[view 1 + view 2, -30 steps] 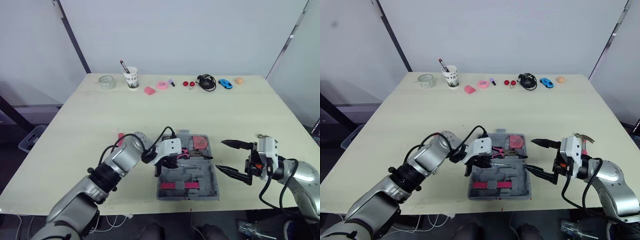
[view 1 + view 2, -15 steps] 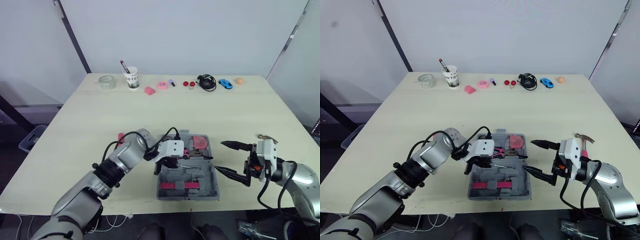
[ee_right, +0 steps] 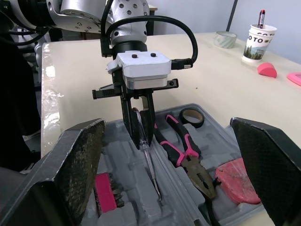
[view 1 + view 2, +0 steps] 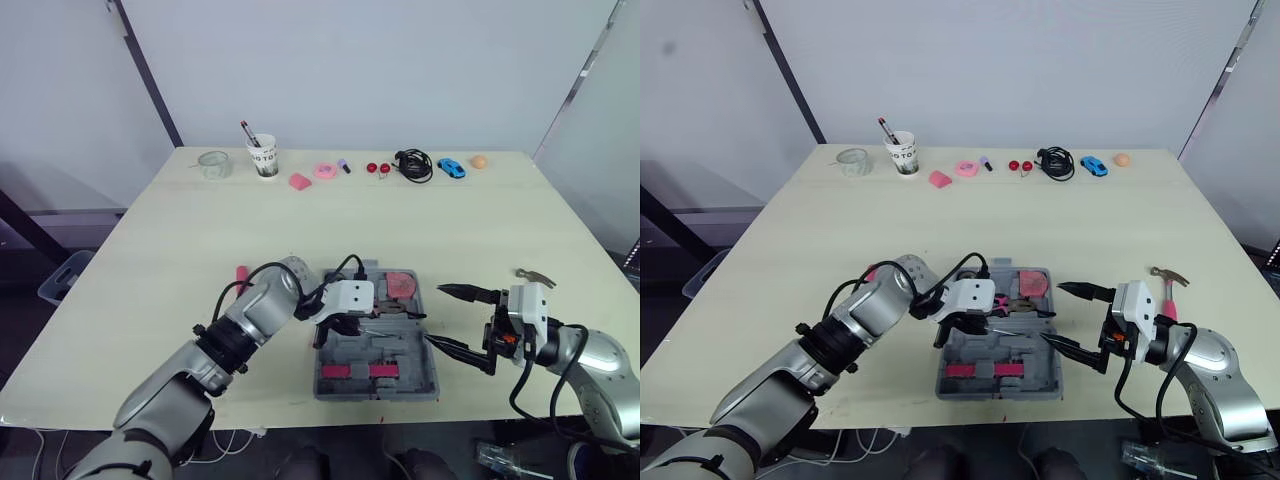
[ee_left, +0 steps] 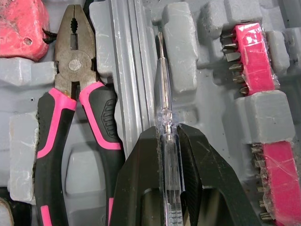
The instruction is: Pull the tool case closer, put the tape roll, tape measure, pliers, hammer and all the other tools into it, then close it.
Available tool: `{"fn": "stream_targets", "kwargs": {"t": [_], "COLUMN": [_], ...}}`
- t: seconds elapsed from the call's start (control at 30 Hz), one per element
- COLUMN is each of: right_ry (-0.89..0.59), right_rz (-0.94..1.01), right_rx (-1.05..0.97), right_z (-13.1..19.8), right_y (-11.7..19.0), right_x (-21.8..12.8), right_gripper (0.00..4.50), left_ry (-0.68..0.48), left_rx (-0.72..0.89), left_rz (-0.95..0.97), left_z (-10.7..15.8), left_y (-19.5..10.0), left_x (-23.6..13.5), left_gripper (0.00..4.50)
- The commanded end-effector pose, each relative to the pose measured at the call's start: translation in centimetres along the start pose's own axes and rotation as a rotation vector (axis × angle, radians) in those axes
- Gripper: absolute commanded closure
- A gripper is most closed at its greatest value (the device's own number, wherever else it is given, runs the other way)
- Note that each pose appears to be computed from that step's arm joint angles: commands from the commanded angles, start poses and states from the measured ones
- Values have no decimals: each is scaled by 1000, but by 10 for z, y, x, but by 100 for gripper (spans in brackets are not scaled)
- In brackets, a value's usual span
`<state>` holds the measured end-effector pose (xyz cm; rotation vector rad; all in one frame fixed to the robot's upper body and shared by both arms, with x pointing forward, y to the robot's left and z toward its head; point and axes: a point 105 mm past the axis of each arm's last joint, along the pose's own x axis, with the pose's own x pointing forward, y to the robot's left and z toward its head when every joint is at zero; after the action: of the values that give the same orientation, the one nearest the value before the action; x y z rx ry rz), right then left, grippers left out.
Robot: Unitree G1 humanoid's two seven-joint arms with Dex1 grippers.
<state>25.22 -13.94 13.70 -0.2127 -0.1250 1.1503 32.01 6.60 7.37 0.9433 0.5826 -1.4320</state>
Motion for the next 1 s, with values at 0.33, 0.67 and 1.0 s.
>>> {"fn": "stream_targets", "kwargs": {"t": [0.33,0.67,1.0], "right_ry": [-25,-16,-13], "right_rz": [-31,-25,-20], "right_rx": [-51,-53,-52], "right_z": [5,4,4], "right_y": [-2,-1,-1], "right_x": [0,0,1], "right_gripper": [0,0,0], "left_ry": [-3,-3,-15], "left_rx": [28,41,61], "left_rz": [-5,-3,12], "left_z": [4,5,10], "left_y": [-3,-1,0], "left_x": [6,6,1], "left_gripper": [446,254,217]}}
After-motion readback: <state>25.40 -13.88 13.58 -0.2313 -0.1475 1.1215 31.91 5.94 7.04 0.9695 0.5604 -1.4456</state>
